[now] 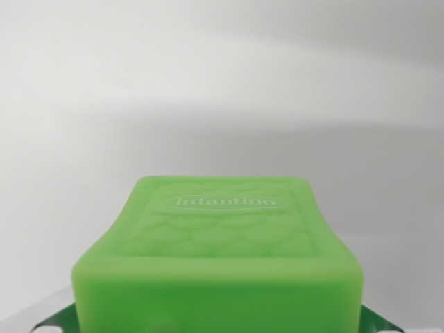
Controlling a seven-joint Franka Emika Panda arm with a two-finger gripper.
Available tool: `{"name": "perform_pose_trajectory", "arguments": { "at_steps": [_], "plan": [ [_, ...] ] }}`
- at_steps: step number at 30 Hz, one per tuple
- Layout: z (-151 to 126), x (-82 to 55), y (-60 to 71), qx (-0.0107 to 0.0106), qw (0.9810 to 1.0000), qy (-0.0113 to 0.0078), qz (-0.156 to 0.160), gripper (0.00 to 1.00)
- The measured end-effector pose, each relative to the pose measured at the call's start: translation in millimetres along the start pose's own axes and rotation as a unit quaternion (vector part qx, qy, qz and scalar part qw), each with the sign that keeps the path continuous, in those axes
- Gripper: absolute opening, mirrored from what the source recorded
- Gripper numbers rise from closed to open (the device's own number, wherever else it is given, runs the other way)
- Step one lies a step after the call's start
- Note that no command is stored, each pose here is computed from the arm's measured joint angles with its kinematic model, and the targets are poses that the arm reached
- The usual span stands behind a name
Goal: Stack cube
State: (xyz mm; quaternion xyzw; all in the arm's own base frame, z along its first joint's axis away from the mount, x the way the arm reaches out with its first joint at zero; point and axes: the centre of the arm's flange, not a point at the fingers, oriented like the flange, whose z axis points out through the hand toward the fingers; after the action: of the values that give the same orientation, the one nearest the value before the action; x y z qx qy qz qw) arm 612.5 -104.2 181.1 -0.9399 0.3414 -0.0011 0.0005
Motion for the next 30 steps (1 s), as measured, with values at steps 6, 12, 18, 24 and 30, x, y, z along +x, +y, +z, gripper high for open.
{"name": "perform_pose_trajectory", "arguments": {
  "at_steps": [6,12,18,24,30],
  "plan": [
    [-18,-0.1,0.3,0.001,1.0,0.0019,0.0,0.0],
    [-21,-4.7,8.8,-0.002,0.9999,-0.0005,0.012,0.0],
    [-27,-7.9,17.0,-0.002,0.9997,-0.0006,0.026,0.0],
    [-34,-11.8,26.1,-0.0021,0.9991,-0.0006,0.042,0.0],
    [-40,-15.7,35.3,-0.0023,0.9983,-0.0006,0.059,0.0]
  ]
}}
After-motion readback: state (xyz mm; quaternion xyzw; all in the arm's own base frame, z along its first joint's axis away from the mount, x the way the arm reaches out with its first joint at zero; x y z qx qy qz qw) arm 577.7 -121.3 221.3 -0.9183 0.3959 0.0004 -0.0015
